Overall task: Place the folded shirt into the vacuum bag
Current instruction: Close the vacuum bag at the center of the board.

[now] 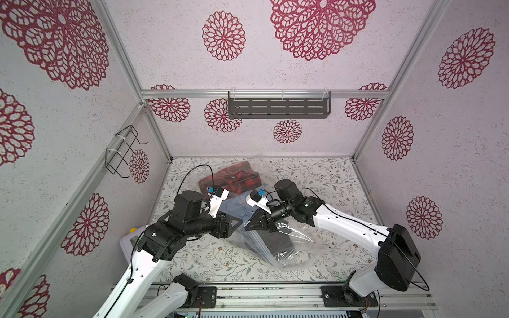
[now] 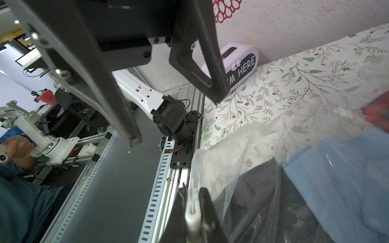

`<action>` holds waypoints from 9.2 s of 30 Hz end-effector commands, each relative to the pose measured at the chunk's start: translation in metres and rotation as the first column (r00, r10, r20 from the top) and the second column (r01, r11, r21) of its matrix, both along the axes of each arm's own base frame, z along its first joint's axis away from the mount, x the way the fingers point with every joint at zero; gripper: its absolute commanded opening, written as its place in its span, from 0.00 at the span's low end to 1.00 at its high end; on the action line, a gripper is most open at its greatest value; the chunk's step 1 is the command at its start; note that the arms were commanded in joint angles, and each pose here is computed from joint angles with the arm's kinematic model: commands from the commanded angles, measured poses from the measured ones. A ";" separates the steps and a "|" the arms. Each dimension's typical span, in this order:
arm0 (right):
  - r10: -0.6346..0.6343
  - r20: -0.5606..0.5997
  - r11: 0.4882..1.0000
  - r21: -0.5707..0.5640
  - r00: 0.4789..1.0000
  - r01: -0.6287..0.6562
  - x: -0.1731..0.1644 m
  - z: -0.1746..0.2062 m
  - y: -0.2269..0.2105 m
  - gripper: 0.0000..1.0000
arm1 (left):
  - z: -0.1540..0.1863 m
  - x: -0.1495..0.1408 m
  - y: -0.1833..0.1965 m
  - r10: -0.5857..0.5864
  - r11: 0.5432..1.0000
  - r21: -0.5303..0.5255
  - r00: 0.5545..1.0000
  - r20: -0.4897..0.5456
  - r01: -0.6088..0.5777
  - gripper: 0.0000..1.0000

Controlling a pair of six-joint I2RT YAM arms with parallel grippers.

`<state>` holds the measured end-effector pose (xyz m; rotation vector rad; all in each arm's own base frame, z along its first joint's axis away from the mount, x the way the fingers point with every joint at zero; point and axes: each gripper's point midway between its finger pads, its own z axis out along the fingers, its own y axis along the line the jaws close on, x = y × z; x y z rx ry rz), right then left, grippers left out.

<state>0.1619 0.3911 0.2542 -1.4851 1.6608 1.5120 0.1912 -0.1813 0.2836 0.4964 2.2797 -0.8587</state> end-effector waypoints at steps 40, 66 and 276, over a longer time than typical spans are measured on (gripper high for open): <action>0.048 0.021 0.994 0.096 0.999 -0.049 -0.002 0.021 0.011 0.00 | -0.025 -0.010 -0.028 -0.124 0.992 -0.031 0.991 -0.048 0.123 0.00; -0.076 -0.052 0.990 0.117 0.996 0.081 -0.012 0.001 0.001 0.00 | 0.033 0.047 0.038 0.350 0.933 -0.175 0.907 0.236 -0.314 0.00; -0.483 0.300 0.648 -0.510 0.823 0.566 0.060 -0.059 -0.096 0.00 | 0.093 0.093 0.186 0.703 0.711 -0.246 0.669 0.241 -0.658 0.87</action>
